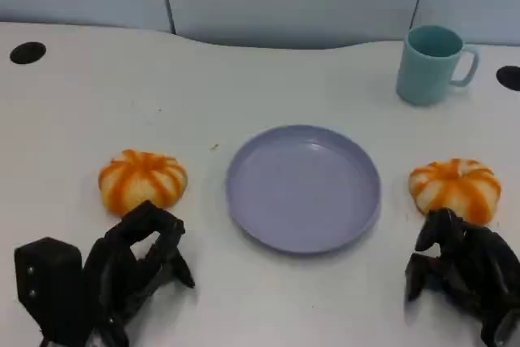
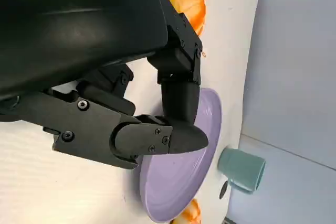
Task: Grasp the bread from the table and place it into the plate.
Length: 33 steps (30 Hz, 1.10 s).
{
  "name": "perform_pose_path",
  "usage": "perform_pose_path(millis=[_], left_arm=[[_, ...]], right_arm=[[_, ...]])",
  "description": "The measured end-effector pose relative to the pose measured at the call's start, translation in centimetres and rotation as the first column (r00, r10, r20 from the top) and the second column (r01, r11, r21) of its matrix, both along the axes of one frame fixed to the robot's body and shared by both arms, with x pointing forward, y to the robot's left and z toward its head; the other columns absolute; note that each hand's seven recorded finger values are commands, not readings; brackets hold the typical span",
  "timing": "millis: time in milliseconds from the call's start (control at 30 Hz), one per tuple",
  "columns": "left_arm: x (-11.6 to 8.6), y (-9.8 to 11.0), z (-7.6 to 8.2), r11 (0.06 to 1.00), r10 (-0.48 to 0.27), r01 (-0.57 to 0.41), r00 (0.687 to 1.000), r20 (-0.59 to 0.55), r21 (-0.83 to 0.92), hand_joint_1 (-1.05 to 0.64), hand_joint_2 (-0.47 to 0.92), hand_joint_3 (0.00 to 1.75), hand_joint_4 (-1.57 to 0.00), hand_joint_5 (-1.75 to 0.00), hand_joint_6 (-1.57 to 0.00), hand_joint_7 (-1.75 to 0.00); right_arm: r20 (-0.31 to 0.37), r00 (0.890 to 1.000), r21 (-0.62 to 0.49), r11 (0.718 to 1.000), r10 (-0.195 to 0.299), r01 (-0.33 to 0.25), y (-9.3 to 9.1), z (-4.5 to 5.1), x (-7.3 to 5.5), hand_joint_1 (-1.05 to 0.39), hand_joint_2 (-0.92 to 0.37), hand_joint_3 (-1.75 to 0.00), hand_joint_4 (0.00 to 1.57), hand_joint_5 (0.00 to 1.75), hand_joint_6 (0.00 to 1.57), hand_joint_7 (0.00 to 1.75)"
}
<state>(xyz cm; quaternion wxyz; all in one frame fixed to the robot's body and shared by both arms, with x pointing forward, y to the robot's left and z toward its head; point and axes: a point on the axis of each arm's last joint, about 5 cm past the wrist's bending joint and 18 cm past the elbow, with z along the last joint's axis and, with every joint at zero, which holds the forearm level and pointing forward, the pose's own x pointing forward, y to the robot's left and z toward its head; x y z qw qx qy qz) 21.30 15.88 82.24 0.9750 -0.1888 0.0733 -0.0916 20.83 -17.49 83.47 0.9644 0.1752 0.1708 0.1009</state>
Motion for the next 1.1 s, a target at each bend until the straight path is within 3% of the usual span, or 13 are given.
perform_pose_path(millis=[100,200,333,367,467,500,533,567,633,700,833,967,1100], left_arm=[[0.0,0.0,0.0,1.000,0.002,-0.002,1.000,0.000,-0.001,-0.62,0.92,0.34,-0.87,-1.75,-0.61,-1.75],[0.0,0.1,0.0,1.000,0.003,-0.003,1.000,0.010,-0.003,-0.60,0.92,0.45,-0.68,-1.75,-0.41,-1.64],[0.0,0.6,0.4,0.999,0.002,-0.007,0.991,0.134,0.041,-0.64,0.92,0.30,-0.55,-1.49,-0.45,-1.21],[0.1,0.7,0.5,0.998,0.006,-0.016,0.986,0.167,0.058,-0.63,0.92,0.29,-0.49,-1.35,-0.42,-1.05],[0.2,1.2,0.8,0.987,-0.034,-0.008,0.967,0.251,0.163,-0.63,0.92,0.29,-0.45,-1.26,-0.41,-0.94],[0.3,1.3,0.9,0.982,-0.043,-0.008,0.962,0.269,0.187,-0.60,0.92,0.29,-0.30,-1.00,-0.37,-0.60],[0.4,1.5,1.1,0.969,-0.064,-0.011,0.954,0.292,0.248,-0.59,0.92,0.29,-0.25,-0.88,-0.39,-0.40],[0.6,1.8,1.4,0.939,-0.109,-0.007,0.943,0.315,0.344,-0.58,0.92,0.28,-0.21,-0.80,-0.40,-0.28],[1.2,2.4,2.3,0.856,-0.189,-0.034,0.908,0.374,0.515,-0.57,0.92,0.28,-0.20,-0.76,-0.41,-0.21],[2.0,2.9,3.3,0.798,-0.222,-0.090,0.876,0.429,0.596,-0.56,0.92,0.19,-0.06,-0.65,-0.33,-0.11],[2.9,3.5,4.8,0.596,-0.338,-0.202,0.814,0.472,0.777,-0.63,0.92,0.19,0.00,-0.48,-0.25,-0.03],[3.7,4.0,6.0,0.368,-0.433,-0.332,0.766,0.476,0.869,-0.70,0.92,0.18,0.00,-0.35,-0.23,-0.01],[5.0,4.1,7.6,0.123,-0.521,-0.426,0.741,0.423,0.896,-0.76,0.92,0.20,0.00,-0.22,-0.17,-0.01]], right_arm=[[0.000,1.000,0.003,1.000,0.000,0.000,0.0,0.00,0.0,-0.44,-0.92,-0.51,1.19,1.44,1.12,1.35],[-0.002,1.000,0.002,1.000,0.000,0.000,0.0,0.00,0.0,-0.44,-0.92,-0.50,1.20,1.44,1.12,1.35],[-0.007,1.000,0.005,1.000,-0.005,0.005,0.2,0.02,0.1,-0.44,-0.92,-0.50,1.22,1.43,1.13,1.34],[-0.006,1.000,0.007,1.000,-0.004,0.004,0.3,0.02,0.1,-0.44,-0.92,-0.49,1.22,1.42,1.12,1.34],[-0.007,1.000,0.014,1.000,-0.003,0.003,0.5,0.00,0.3,-0.44,-0.92,-0.49,1.22,1.42,1.12,1.33],[-0.007,1.000,0.016,1.000,-0.003,0.003,0.6,0.00,0.4,-0.43,-0.92,-0.51,1.20,1.44,1.09,1.37],[-0.007,1.000,0.016,1.000,-0.001,0.001,0.6,0.00,0.4,-0.43,-0.92,-0.52,1.20,1.44,1.08,1.38],[-0.005,1.000,0.015,1.000,0.001,-0.001,0.7,0.04,0.5,-0.43,-0.92,-0.52,1.19,1.45,1.08,1.39],[-0.007,1.000,0.014,1.000,0.007,-0.007,0.9,0.03,0.6,-0.43,-0.92,-0.52,1.19,1.45,1.08,1.39],[-0.007,1.000,0.011,1.000,0.009,-0.009,1.1,0.05,0.7,-0.43,-0.92,-0.52,1.18,1.45,1.06,1.39],[-0.001,1.000,0.004,1.000,0.009,-0.009,1.2,0.12,0.7,-0.43,-0.92,-0.52,1.17,1.47,1.05,1.41],[-0.003,1.000,-0.001,1.000,0.008,-0.008,1.3,0.19,0.7,-0.42,-0.92,-0.53,1.18,1.48,1.06,1.43],[-0.006,1.000,-0.006,1.000,0.005,-0.005,1.3,0.27,0.8,-0.42,-0.92,-0.53,1.17,1.49,1.06,1.43]])
